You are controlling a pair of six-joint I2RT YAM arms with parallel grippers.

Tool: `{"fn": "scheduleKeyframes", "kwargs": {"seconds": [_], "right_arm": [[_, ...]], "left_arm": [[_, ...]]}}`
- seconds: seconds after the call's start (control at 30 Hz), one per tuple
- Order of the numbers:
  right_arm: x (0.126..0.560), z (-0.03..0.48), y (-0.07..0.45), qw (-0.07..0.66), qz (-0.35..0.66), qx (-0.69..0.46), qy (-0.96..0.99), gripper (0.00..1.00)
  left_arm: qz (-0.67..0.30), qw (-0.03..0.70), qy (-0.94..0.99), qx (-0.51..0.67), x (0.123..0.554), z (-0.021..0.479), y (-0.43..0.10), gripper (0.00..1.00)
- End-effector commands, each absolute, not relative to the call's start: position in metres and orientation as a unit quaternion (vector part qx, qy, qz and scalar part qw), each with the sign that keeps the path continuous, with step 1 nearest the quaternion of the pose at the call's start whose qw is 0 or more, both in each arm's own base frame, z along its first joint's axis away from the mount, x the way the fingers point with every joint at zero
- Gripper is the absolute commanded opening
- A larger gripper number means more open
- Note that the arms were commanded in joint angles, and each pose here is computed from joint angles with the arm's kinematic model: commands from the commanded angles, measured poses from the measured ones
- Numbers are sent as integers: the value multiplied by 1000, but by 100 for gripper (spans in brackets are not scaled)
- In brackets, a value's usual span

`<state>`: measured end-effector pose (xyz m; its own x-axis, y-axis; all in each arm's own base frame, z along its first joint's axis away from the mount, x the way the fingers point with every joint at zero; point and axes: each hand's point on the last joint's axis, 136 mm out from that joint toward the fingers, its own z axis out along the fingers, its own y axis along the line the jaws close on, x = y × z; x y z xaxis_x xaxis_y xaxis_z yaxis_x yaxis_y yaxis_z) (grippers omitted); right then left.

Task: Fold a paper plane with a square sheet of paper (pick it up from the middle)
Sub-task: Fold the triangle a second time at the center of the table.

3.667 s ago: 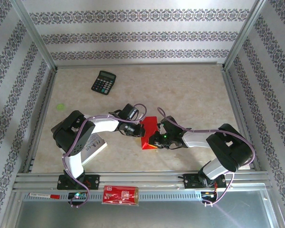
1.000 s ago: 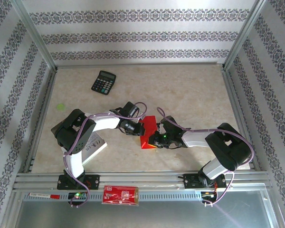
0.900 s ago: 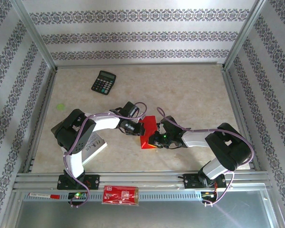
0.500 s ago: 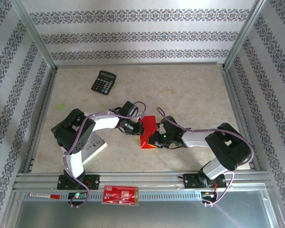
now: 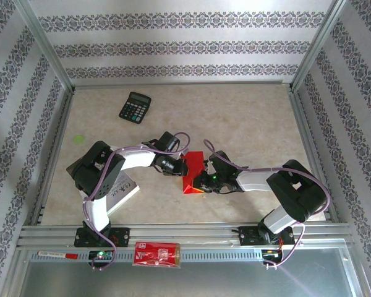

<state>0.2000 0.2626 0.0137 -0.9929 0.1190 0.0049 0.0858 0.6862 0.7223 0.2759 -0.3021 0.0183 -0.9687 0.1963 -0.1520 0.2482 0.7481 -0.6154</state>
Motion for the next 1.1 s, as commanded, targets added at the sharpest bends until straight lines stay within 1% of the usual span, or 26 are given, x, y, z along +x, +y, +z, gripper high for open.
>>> {"fn": "scheduleKeyframes", "kwargs": {"seconds": [0.0,0.13,0.33,0.6,0.8,1.07], "right_arm": [[188,-14,243,-4,341,77,937,14],[189,-12,241,-1,342,79,936,14],[189,-2,239,8,350,78,933,19],[195,30,251,41,388,58,919,21],[200,53,280,56,434,50,898,16],[195,54,310,45,446,33,893,13]], "left_arm": [[-299,9,947,119,264,-4,-292,0],[-271,9,956,113,264,-10,-282,0],[-241,7,965,105,266,-19,-272,0],[-235,2,967,99,263,-27,-270,0],[-234,-1,967,96,262,-31,-269,0],[-234,-3,967,96,260,-32,-268,0]]}}
